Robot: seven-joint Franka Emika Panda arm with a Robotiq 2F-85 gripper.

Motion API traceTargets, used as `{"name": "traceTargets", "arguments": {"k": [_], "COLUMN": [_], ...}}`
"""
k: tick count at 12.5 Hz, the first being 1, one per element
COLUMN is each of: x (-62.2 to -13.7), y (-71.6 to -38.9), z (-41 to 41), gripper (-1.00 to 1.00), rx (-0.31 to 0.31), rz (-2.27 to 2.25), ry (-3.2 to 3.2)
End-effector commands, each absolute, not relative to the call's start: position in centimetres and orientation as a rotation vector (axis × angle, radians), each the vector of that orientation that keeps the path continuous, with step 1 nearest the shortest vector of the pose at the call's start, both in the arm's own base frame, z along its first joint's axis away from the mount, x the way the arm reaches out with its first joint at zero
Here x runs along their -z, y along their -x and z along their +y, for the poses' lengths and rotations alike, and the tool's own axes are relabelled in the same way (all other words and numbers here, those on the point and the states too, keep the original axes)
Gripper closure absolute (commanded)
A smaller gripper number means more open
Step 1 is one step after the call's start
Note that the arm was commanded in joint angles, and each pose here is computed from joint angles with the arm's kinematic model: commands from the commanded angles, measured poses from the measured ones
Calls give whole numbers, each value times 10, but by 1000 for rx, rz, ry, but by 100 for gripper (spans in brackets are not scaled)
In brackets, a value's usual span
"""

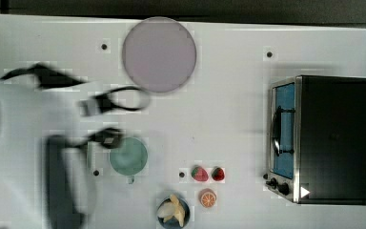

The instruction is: Pick ketchup from strainer and place it on the table

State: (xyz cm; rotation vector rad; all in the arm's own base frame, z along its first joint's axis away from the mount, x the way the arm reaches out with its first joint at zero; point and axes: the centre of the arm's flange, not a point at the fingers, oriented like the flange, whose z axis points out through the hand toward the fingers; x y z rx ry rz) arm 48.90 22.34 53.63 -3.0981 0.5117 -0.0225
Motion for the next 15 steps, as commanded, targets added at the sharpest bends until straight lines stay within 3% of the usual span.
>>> {"name": "traceTargets", "arguments": {"k": [1, 7, 12, 15], "x": [-516, -413, -312, -266], "y": [-461, -422, -401, -397], "z": [299, 377, 392, 395], "gripper": [-100, -100, -100, -100], "rx": [30, -124, -92, -108], "rz": [247, 68, 104, 122], "ry": [3112, 3118, 3104, 3075]}}
